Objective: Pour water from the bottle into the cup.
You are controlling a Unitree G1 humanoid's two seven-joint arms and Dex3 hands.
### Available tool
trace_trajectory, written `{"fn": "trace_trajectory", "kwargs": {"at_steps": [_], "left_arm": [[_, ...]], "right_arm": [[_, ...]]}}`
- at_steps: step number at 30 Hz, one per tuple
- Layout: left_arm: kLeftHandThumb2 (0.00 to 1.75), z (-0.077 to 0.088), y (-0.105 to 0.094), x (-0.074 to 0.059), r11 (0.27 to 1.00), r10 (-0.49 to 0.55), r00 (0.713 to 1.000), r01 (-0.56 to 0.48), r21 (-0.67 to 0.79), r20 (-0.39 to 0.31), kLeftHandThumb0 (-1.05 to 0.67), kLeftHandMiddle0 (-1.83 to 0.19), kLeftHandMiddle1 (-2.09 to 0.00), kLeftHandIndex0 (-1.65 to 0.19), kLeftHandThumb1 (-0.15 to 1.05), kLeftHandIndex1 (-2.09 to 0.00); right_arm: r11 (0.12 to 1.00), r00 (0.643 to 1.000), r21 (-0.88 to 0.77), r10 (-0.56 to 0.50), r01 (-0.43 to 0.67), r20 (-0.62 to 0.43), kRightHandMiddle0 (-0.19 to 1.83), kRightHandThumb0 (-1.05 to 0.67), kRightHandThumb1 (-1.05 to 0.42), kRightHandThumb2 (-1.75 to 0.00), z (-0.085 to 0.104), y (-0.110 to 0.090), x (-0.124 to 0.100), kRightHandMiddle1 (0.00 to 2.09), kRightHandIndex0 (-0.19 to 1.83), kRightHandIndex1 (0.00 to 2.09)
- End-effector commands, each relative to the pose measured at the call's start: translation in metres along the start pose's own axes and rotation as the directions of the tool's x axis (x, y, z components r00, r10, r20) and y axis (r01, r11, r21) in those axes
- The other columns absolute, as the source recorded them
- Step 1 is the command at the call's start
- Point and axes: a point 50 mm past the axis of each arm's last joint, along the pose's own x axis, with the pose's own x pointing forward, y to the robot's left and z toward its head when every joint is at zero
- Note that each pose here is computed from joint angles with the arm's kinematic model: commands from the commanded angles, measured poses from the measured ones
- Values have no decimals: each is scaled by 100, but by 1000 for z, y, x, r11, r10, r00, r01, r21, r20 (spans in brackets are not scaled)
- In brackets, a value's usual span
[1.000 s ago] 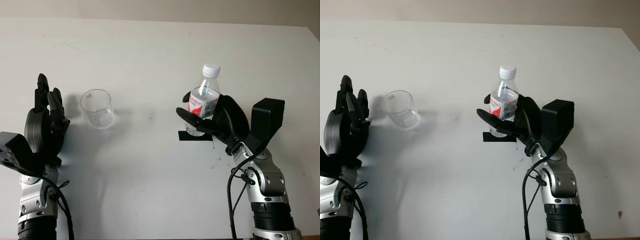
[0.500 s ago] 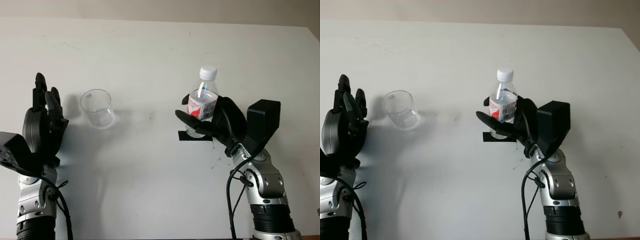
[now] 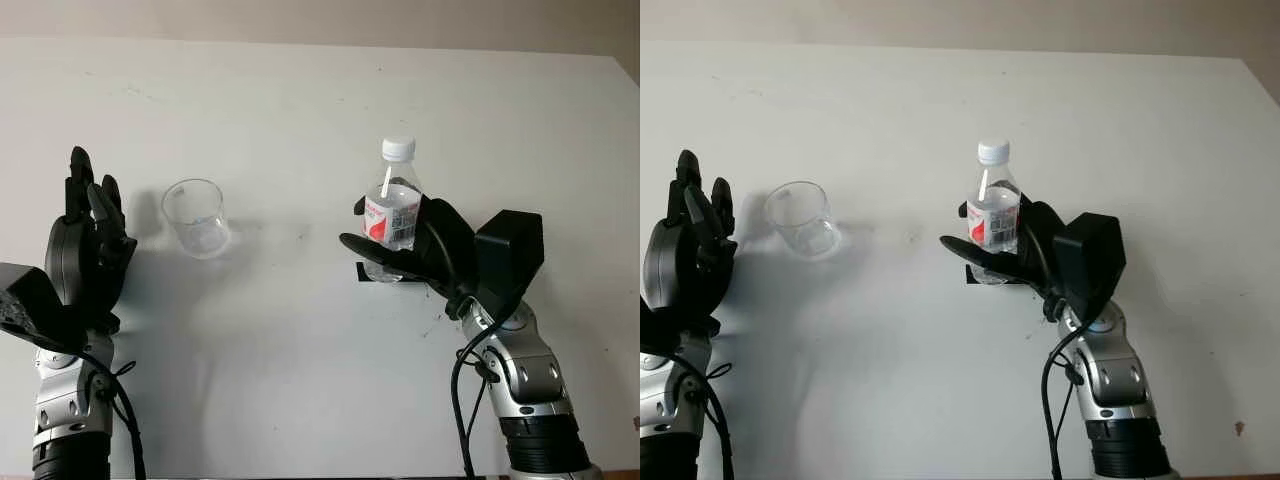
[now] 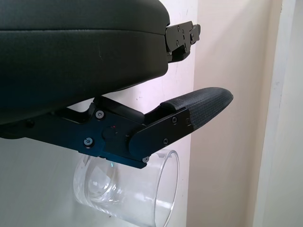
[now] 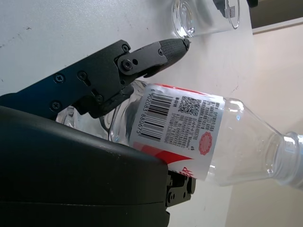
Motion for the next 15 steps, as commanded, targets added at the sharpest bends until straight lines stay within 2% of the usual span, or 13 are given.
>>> {"fn": "trace_trajectory", "kwargs": {"at_steps": [1, 6, 11, 15], "left_arm": [[85, 3, 6, -1, 1000, 5, 1000, -5, 14, 14, -65, 11, -5, 19, 105, -5], [85, 4, 6, -1, 1000, 6, 1000, -7, 15, 12, -66, 11, -5, 19, 105, -5], [86, 5, 6, 0, 1000, 2, 1000, -2, 12, 14, -65, 11, -5, 19, 105, -4], [86, 5, 6, 0, 1000, 4, 1000, -4, 8, 11, -65, 12, -5, 19, 105, -3]], "right_arm": [[1000, 1000, 15, -3, 4, -12, -1, -58, -105, -22, -6, 0, -3, 209, 6, 209], [999, 1000, 43, -22, 22, 0, -1, -59, -105, -17, -9, 2, -3, 209, 1, 209], [999, 999, 3, -37, 37, 38, 2, -64, -105, -13, -11, 2, -4, 209, 6, 209], [1000, 993, 1, -15, 15, 120, -2, -67, -105, -9, -16, 2, -7, 209, -12, 209]]}}
